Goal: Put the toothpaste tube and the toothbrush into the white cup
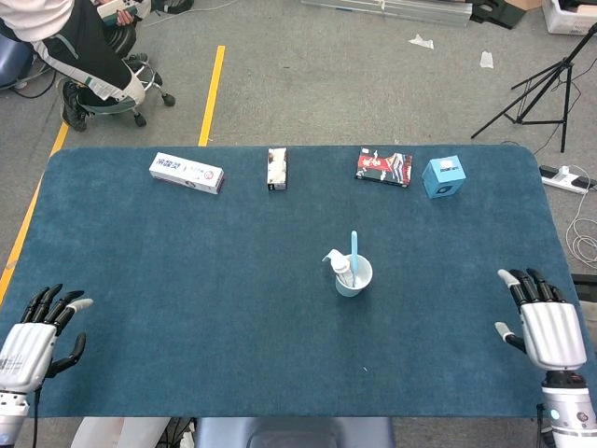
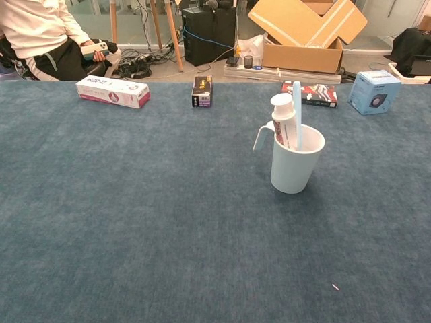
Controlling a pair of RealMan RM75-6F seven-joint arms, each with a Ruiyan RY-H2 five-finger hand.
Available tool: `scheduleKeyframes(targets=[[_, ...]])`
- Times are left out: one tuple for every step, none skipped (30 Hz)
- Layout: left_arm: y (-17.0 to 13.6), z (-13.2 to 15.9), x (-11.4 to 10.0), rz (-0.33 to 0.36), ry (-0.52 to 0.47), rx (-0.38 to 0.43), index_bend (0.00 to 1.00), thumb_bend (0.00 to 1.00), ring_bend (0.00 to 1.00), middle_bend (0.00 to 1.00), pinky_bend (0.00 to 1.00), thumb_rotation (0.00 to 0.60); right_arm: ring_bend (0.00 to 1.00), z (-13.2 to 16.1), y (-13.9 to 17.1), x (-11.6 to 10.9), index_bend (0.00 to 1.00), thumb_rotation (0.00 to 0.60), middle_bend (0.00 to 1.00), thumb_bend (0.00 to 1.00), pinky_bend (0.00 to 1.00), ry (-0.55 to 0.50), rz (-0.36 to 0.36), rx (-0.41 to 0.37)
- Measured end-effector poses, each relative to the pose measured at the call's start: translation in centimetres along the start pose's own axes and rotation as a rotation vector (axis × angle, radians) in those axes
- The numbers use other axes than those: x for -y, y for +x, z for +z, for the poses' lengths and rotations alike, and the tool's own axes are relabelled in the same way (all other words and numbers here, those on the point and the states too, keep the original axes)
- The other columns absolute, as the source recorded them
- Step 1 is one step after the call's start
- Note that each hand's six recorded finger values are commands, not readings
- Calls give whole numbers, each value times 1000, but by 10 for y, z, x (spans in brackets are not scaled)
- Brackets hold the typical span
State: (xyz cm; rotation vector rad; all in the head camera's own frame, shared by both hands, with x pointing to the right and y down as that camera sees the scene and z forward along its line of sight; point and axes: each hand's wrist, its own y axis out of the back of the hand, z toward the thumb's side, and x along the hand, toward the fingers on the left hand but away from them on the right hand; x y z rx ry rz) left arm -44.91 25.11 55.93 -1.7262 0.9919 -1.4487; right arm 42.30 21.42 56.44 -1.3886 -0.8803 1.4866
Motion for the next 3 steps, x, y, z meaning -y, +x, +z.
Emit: scheduleKeyframes(targets=[[1,0,1,-2,2,1,238,497,27,184,34,600,130,-1,0,0,203,600,204,74,339,-12,1,-1],[2,0,3,-7,6,2,238,497,27,184,34,600,130,-2,0,-1,202,600,204,73,339,-29,1,-2],[2,0,5,-13,9,2,238,497,27,184,34,600,130,-4,0,-2,202,600,204,74,339,-41,0,-3]])
